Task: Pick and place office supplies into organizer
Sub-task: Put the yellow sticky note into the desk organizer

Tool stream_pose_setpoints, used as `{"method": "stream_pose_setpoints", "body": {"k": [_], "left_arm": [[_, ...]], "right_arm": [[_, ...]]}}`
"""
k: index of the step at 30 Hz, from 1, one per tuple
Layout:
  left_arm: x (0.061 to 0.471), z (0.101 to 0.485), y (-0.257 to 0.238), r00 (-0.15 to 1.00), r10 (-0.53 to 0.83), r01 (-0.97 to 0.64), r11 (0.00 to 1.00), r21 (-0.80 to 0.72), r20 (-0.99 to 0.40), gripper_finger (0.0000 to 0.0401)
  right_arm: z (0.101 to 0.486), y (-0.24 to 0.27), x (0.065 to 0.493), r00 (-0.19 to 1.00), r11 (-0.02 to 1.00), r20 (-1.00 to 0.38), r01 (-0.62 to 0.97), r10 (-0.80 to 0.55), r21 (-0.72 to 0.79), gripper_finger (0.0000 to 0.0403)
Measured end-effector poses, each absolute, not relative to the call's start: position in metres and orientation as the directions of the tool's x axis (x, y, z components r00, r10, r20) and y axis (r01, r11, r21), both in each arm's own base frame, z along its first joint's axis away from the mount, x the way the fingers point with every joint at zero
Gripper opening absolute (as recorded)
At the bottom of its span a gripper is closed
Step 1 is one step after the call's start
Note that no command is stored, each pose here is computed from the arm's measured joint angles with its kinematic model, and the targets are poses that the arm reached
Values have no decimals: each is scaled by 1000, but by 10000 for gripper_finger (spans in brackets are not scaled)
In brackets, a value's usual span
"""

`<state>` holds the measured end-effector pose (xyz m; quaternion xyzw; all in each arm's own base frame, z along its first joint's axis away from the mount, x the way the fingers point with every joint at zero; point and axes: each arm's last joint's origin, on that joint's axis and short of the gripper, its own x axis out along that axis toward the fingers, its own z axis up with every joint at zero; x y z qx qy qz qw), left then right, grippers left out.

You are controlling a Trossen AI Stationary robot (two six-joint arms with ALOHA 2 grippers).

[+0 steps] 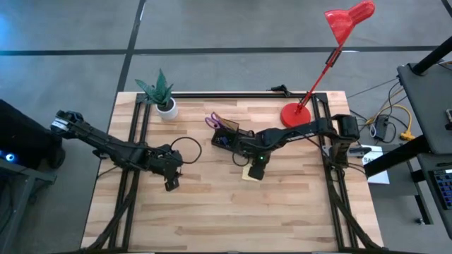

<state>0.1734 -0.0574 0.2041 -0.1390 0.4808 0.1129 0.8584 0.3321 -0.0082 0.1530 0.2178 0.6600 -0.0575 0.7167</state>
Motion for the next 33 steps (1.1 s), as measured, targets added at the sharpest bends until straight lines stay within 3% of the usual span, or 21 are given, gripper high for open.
{"method": "stream_pose_setpoints", "body": {"k": [7,11,14,21,33], "left_arm": [[174,204,-54,512,67,-339,932,-129,-857,180],[174,204,-54,509,67,-323,939,-119,-858,180],[175,206,-54,512,66,-323,939,-121,-856,180],[178,217,-44,521,80,-351,927,-128,-850,180],[179,244,-27,533,143,-434,892,-125,-834,180]], "right_arm": [[201,-9,350,230,904,-958,347,174,248,8],[226,-13,358,266,917,-962,366,64,162,8],[235,-28,355,224,888,-973,457,-62,49,8],[229,-67,350,176,826,-971,563,-163,-37,8],[189,-88,357,117,844,-981,531,-157,-72,9]]}}
